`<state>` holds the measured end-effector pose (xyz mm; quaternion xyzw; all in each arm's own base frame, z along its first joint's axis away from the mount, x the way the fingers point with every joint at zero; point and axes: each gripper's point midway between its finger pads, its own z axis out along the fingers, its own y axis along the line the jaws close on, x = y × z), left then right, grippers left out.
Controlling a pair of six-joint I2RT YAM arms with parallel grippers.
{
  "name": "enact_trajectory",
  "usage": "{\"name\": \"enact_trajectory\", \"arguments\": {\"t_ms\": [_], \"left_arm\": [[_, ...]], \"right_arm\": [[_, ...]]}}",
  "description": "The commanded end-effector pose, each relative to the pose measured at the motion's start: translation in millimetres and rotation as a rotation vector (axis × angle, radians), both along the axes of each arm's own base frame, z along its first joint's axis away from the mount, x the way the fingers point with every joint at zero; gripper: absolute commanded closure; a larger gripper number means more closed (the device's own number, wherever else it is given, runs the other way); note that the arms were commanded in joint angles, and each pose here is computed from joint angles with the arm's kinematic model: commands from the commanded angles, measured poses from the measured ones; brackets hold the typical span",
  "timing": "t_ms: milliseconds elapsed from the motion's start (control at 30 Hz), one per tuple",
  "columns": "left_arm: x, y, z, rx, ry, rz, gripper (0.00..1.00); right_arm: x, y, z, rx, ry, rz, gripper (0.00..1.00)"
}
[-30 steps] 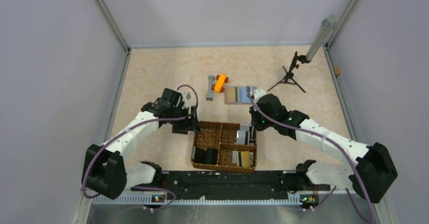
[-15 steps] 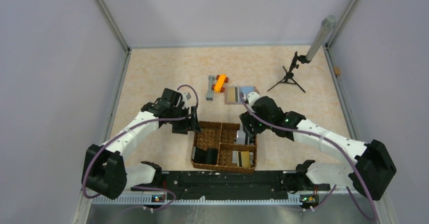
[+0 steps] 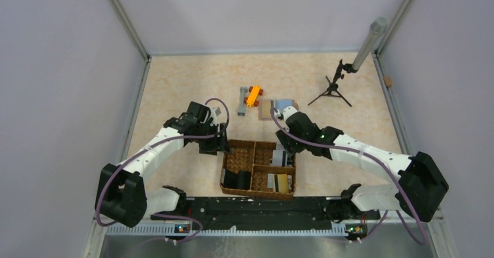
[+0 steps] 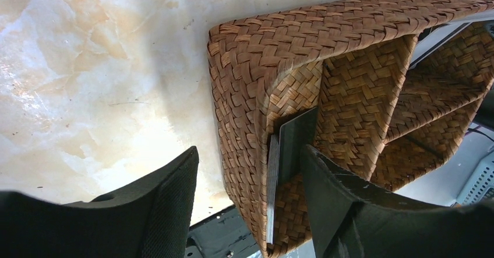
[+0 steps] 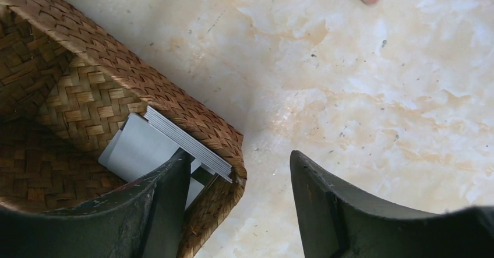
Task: Put the credit cards into the card holder
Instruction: Pick up the credit card from the storage box.
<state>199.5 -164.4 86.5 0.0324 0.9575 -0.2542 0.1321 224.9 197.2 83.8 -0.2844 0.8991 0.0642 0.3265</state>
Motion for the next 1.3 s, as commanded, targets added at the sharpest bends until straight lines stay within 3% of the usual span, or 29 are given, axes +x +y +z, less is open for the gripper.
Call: {"name": "enact_trajectory", "arguments": {"t_ms": [0,367,700,967,1267], "left_arm": [[2.6,-1.5,-0.5,-0.011,-0.013,-0.014,0.35],[1.4,-2.5,-3.6,-0.014,-0.001,-0.019,0.36],[0.0,-2.3,-4.1,-0.016,0.001,-0.022,0.36],[1.6,-2.3,-0.5,-0.016,-0.007,-0.023,0.36],[2.6,-1.9,3.1,-0.013,-0.018,-0.025,0.36]], "right_arm": [[17.6,5.4,27.9,0.022,-0.091,-0.046,0.39],[16.1,12.6,46.3,0.081,-0.121,-0.012,0.52],[12.1,19.5,55.5,0.111,-0.12,0.021,0.79],[11.4,21.3,71.3,0.121,-0.136,0.048,0.93],[-0.7,39.1,85.9,0.194,-0.118,0.168,1.0]]}}
